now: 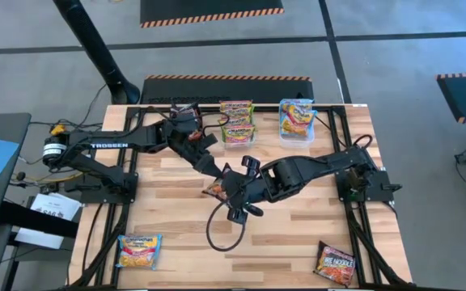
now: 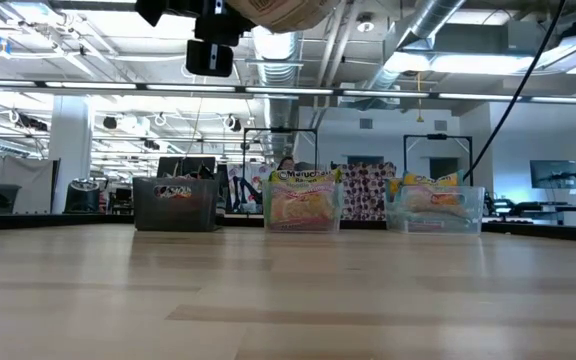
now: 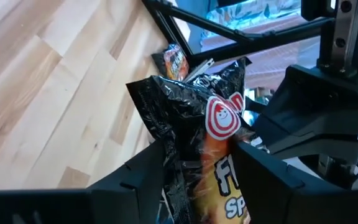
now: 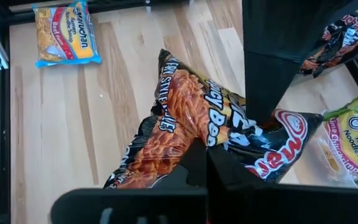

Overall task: Sort Maruchan noodles
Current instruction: Put the black noodle pack into the black bin

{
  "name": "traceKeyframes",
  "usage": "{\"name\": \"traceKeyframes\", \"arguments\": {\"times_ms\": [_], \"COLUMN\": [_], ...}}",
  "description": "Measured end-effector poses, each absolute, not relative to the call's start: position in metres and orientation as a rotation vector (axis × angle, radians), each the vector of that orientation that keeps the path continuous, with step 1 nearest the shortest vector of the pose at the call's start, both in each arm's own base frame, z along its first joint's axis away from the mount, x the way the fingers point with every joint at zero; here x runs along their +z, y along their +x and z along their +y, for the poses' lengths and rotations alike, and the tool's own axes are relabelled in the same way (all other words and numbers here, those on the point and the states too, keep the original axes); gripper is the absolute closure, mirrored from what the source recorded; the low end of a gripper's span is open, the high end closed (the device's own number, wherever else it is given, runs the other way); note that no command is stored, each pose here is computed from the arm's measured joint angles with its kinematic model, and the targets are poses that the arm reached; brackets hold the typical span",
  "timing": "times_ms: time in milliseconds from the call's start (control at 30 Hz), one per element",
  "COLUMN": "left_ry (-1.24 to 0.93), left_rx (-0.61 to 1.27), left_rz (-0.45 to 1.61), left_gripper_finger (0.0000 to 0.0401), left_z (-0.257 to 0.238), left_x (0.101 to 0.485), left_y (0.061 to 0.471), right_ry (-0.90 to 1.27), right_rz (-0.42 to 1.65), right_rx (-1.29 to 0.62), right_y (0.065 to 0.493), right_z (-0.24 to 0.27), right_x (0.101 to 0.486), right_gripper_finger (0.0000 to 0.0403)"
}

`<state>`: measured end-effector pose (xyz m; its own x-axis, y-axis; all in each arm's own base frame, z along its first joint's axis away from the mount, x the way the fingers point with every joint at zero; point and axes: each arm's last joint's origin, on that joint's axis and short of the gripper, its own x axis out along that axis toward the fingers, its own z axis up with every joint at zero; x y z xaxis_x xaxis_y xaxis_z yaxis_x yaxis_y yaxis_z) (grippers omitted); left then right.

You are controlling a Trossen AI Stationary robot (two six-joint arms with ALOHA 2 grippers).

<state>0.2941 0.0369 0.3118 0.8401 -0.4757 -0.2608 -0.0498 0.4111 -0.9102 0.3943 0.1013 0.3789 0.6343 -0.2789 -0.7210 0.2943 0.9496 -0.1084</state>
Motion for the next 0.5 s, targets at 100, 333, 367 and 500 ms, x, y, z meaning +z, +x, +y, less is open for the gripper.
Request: {"name": "traceKeyframes", "arguments": {"times_ms": [100, 333, 367, 500], "left_ry": [-1.121, -1.098, -1.094, -1.063], "left_rx": [-0.28, -0.312, -0.314, -0.325], "left_rz": [0.523, 0.477, 0.473, 0.46], "left_gripper_finger": [0.0257, 0.0355, 0.0368, 0.0393], "left_z": [0.0372, 0.0377, 0.0377, 0.039], "left_x": [0.3124, 0.3176, 0.3179, 0.3186], "left_y": [0.2945, 0.2956, 0.2957, 0.2956], "right_ry": [0.022, 0.026, 0.027, 0.026], "right_rz": [0.83, 0.855, 0.855, 0.857], "right_rx": [-0.324, -0.33, -0.33, -0.329], "right_y": [0.3941, 0.3951, 0.3952, 0.3953], "right_z": [0.1004, 0.0942, 0.0939, 0.0932], "right_x": [0.3783, 0.3757, 0.3757, 0.3756], "right_gripper_finger": [0.0399, 0.0399, 0.0399, 0.0399]}}
